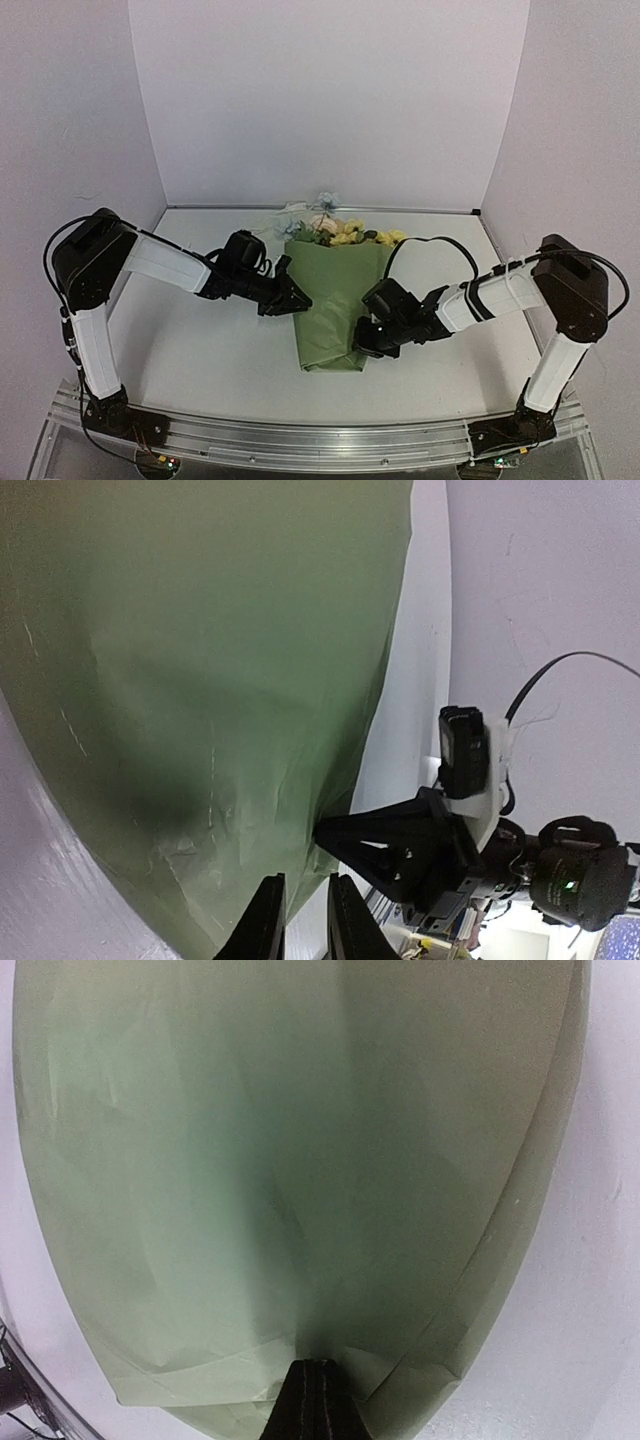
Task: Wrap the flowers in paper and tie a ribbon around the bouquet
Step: Press the fold line of the folded wrapping paper.
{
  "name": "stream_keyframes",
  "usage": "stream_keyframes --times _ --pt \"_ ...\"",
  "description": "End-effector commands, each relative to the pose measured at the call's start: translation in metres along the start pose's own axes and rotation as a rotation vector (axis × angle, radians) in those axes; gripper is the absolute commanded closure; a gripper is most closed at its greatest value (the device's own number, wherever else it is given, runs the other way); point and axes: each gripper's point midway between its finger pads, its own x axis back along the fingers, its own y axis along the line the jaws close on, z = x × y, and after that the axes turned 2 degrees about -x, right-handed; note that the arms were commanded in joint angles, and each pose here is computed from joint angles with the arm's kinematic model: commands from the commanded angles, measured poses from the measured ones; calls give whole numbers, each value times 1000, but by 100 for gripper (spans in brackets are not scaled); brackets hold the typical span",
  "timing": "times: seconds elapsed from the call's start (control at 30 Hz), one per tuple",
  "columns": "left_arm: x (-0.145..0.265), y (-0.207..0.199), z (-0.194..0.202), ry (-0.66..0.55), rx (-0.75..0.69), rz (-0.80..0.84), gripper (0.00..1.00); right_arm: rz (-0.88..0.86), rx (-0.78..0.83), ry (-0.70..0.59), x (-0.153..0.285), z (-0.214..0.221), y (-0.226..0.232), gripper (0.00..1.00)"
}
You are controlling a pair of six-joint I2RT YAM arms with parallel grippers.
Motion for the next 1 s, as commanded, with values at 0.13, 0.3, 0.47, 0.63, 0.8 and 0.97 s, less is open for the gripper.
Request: stream_keyframes --times 0.13,0.3,0.47,0.63,0.8,0.97 --pt "-20 2 24 58 -11 33 87 175 25 73 15 21 -42 97" --pt "-32 5 27 84 -6 26 88 123 55 22 34 2 -10 91" --pt "-38 9 27 95 4 18 88 96 78 -1 43 -10 10 89" --pt "-39 5 27 96 -3 19 88 92 94 3 38 -13 20 88" --pt "-40 3 28 104 -9 24 88 129 98 37 20 -6 11 89" --pt "-27 -12 35 120 -54 44 85 172 77 59 5 6 -11 90"
